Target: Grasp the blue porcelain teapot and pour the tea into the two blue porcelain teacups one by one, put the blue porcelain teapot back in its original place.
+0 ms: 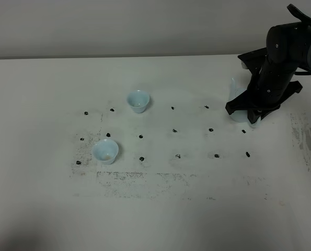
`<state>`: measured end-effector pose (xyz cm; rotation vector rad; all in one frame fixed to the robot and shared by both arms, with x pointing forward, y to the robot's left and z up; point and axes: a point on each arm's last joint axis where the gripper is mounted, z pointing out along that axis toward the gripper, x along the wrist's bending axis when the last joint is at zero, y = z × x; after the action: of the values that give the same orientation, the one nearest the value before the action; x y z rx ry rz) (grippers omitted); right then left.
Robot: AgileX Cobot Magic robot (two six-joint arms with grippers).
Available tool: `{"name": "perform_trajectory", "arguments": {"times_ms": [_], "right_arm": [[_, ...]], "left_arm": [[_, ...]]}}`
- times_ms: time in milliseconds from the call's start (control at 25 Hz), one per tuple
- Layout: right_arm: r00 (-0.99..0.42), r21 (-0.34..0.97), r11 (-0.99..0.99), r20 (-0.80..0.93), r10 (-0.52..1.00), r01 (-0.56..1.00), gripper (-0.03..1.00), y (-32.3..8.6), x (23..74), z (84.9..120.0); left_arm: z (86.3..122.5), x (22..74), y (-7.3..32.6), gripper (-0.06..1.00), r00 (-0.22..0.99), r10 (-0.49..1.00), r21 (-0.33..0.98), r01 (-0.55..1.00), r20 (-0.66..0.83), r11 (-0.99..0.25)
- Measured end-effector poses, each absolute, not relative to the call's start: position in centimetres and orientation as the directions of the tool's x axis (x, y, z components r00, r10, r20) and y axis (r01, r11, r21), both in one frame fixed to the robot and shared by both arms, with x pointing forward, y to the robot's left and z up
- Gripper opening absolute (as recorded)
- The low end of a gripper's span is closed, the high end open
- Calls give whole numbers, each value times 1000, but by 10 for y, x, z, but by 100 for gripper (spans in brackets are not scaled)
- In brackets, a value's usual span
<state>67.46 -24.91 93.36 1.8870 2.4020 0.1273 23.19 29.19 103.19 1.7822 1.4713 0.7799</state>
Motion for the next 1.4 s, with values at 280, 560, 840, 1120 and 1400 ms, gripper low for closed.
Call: {"name": "perform_trajectory", "arguments": {"times_ms": [280,560,840,1120,1400], "right_arm": [[-238,168,238,-22,971,956,8,-250,670,963],[-243,179,243,-24,970,953,8,-248,670,966],[-357,294,358,-60,932,886,8,-222,670,985],[-546,340,553,-123,828,761,8,-200,671,988],[-680,400,677,-161,715,618,8,-173,670,991]], "left_arm": [[1032,232,292,56,178,984,812,571,22,-122],[1032,232,292,56,178,984,812,571,22,-122],[1032,232,292,56,178,984,812,571,22,-122],[1032,232,292,56,178,984,812,571,22,-122],[1032,232,292,56,178,984,812,571,22,-122]]}}
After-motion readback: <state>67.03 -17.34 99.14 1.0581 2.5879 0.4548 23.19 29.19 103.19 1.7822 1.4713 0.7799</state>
